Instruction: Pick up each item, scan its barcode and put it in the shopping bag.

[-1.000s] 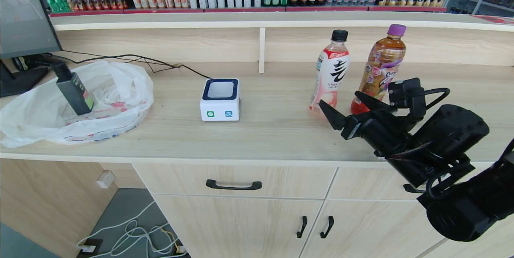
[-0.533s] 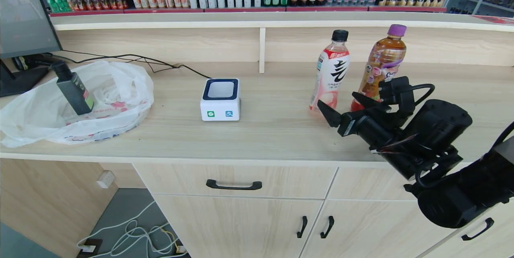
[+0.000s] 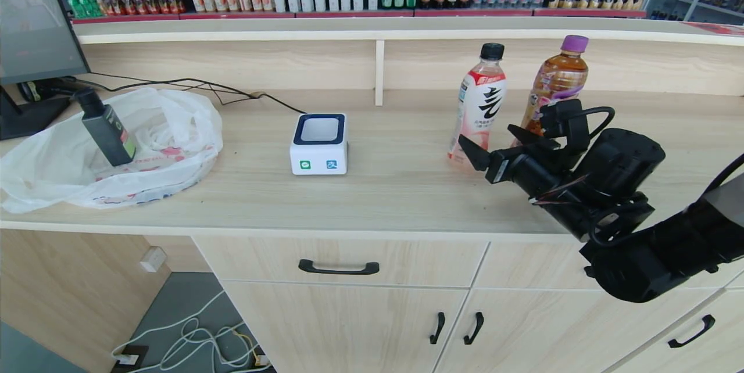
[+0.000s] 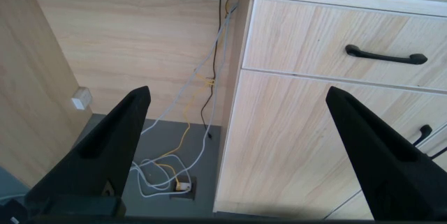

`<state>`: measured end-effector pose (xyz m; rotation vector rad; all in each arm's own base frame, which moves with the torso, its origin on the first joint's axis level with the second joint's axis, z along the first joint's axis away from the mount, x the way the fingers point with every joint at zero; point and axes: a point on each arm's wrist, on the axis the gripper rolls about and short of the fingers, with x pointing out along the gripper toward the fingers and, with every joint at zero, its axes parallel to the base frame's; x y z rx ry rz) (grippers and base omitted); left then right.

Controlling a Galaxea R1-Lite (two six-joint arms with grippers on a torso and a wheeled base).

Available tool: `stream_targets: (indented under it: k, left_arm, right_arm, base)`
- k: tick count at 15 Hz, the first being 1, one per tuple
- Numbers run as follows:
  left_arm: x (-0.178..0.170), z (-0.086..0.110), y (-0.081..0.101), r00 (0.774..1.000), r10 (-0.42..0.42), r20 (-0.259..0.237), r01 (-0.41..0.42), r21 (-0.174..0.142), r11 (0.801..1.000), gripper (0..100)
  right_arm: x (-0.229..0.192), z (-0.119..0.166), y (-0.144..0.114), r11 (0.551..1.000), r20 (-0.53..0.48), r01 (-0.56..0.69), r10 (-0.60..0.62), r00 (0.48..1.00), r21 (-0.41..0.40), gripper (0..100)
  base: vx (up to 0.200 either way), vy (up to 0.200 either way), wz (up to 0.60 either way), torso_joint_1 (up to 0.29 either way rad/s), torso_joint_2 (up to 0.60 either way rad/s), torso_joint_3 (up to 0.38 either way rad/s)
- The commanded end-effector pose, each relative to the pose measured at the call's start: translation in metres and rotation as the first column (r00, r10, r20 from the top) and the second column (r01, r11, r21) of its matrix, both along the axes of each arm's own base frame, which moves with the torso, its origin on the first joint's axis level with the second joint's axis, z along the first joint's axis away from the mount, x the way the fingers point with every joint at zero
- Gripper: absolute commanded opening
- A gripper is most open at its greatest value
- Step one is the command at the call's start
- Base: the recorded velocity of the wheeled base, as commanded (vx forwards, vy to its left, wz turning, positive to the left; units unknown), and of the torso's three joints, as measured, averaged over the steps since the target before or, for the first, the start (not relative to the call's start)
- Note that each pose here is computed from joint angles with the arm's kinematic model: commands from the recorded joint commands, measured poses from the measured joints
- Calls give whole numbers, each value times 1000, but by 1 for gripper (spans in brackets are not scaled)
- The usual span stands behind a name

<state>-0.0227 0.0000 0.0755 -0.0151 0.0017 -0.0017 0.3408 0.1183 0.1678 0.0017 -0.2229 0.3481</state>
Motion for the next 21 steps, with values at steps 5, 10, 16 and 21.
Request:
stream_targets:
  k: [5,10,16,21]
  left_arm:
    - [0,0,0,1000,0,0,0,0,1000,100]
    - [0,0,0,1000,0,0,0,0,1000,100]
    - [0,0,0,1000,0,0,0,0,1000,100]
    - [0,0,0,1000,0,0,0,0,1000,100]
  right_arm:
    - [15,2,4,1000,4,3,-3,1000,-4,100]
    - [27,9,8,1000,11,8,-8,1000,-24,100]
    - [43,4,15,999,10,8,-7,1000,-39,100]
    - [51,14,21,999,33,3,-2,999,-33,100]
  base:
    - [0,0,0,0,0,0]
    - [0,0,0,0,0,0]
    - [0,0,0,0,0,0]
    - [0,0,0,0,0,0]
